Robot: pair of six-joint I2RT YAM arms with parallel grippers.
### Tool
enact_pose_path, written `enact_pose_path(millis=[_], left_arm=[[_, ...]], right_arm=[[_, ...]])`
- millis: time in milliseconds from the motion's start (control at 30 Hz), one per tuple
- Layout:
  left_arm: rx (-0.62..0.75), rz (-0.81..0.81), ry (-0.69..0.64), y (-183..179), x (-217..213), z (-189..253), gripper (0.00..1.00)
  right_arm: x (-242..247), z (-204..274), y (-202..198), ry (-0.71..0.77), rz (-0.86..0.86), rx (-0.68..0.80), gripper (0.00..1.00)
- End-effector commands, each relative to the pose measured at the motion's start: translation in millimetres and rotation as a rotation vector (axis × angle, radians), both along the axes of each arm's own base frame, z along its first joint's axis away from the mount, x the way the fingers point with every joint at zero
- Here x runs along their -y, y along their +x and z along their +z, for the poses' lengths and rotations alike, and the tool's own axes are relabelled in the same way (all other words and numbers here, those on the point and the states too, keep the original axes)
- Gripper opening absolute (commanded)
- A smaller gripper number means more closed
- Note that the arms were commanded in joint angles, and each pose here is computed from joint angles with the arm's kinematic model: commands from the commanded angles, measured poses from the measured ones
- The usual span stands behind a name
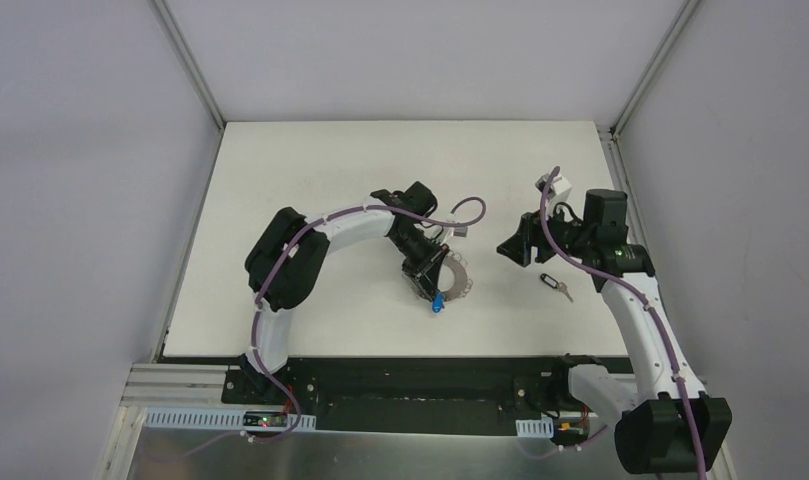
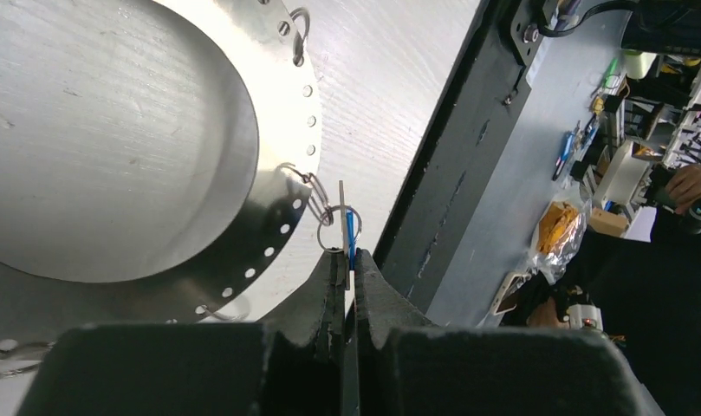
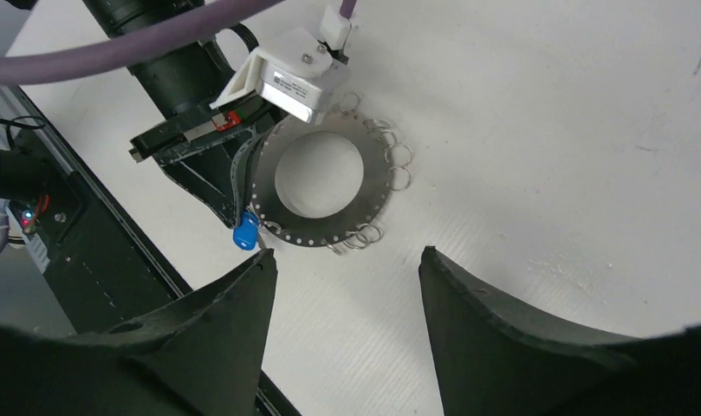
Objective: Put the keys on the keyring
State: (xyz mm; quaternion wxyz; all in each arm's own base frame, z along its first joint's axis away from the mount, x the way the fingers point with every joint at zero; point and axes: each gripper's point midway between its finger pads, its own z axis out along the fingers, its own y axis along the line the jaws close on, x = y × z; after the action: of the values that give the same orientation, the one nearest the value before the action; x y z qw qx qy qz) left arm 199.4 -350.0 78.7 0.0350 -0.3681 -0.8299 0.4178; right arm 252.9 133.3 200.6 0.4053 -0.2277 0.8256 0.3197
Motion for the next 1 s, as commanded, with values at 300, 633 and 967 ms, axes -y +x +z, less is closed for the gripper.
enact_pose_path(millis=[300,633,967], left_arm=[[0.105,-0.01,0.001,4,-13,3,0.48],[0.284,-0.049,0.046,12,-69,37,0.64],[0.54,0.022,0.191,37,-141,44,0.65]], right_arm=[[8,-28,-24,-0.088,0.096,0.007,0.66],[-43,-69,-24,-0.213,0.317,0.004,0.63],[-63,-132,-15,-0.333,0.275,-0.184,0.54]])
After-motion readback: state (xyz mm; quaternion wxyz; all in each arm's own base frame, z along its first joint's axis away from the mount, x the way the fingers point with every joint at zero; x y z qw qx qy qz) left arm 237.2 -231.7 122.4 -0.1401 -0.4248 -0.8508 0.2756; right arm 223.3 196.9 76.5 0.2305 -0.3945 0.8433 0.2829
